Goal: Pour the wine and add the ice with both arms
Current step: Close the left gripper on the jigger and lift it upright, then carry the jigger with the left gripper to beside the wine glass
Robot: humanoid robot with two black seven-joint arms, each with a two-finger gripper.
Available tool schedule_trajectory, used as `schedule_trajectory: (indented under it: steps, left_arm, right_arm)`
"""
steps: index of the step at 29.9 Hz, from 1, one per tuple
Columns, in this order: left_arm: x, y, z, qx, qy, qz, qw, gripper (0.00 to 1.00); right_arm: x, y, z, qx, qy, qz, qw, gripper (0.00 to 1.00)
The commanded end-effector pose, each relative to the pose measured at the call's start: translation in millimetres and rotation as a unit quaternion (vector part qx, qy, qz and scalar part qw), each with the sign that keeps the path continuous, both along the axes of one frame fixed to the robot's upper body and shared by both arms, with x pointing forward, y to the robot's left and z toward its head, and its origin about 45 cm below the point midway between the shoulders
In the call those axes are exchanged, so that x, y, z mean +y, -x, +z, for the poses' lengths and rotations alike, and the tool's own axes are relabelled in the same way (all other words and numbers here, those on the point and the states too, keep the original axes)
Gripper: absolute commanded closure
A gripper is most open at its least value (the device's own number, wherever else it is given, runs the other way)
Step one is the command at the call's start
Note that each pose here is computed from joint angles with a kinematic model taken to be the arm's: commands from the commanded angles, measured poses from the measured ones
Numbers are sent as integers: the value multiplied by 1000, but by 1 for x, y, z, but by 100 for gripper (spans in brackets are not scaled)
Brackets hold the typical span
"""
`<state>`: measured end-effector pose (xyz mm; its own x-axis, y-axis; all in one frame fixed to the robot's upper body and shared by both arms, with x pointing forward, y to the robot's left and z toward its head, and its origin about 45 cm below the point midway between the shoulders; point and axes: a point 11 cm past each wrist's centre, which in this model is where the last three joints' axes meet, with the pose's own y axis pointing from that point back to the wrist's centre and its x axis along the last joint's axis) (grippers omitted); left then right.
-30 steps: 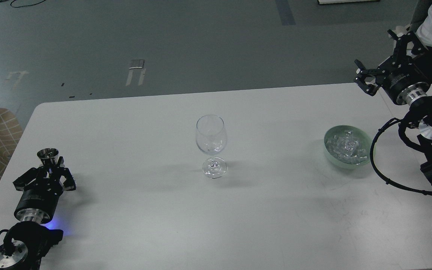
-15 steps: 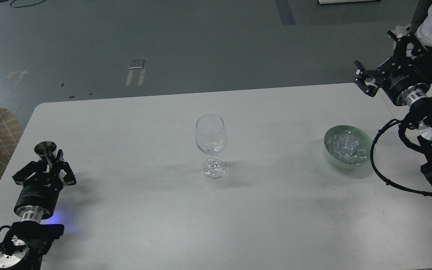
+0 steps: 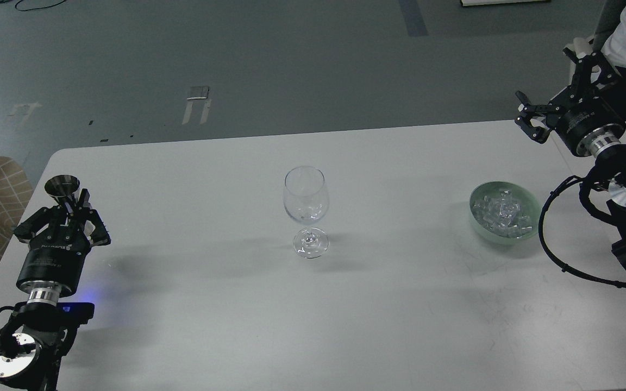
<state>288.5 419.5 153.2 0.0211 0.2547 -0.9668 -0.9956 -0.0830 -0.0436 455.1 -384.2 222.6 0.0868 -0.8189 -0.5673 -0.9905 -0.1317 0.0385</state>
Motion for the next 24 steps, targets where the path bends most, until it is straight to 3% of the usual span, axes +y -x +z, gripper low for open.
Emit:
schedule_trajectory:
  steps: [1,10,24]
  left_arm:
    - [-3,-1,2,-6,1,-3,1000,80]
    - [-20,4,11,-21,9,-18,1000,80]
    - [-102,-9,9,-7,68,-88,994,83]
  right_arm:
    - [-1,1,0,0,1,0,1000,0]
    - [-2,5,-4,3,2,1,1000,0]
    - [-2,11,-4,-1,3,4,1000,0]
